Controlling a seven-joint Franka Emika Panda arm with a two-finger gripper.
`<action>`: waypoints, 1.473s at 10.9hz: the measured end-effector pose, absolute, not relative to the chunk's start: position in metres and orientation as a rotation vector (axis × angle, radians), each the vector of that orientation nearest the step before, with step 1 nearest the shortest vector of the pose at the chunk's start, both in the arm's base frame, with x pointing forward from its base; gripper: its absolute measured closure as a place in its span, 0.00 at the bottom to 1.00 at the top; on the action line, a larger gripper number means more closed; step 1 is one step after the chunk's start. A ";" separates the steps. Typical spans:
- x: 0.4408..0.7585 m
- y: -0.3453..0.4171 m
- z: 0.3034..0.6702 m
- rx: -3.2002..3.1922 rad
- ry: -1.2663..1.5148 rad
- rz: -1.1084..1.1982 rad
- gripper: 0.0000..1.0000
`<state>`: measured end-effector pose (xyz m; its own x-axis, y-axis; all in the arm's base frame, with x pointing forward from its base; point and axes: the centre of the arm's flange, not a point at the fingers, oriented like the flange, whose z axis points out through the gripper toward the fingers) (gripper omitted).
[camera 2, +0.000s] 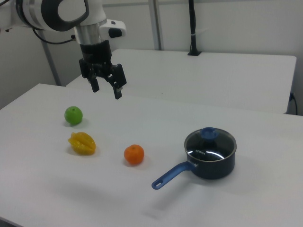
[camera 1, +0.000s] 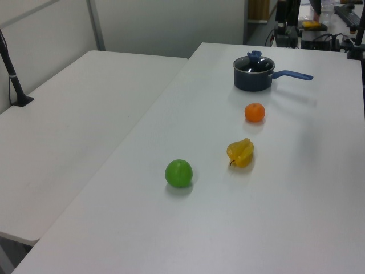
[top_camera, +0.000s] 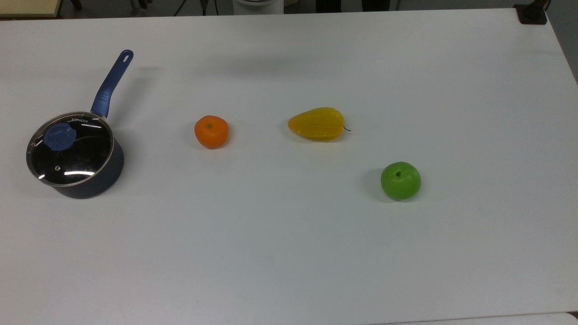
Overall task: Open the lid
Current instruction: 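Move the gripper over the saucepan and lower it to the blue lid knob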
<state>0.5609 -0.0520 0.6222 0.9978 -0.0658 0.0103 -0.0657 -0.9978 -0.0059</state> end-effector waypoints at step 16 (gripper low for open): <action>0.612 -0.199 0.565 -3.146 0.452 -0.417 0.00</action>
<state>0.6119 -0.1987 0.5647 0.9265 -0.2684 0.2639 -0.2850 -0.9582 0.0259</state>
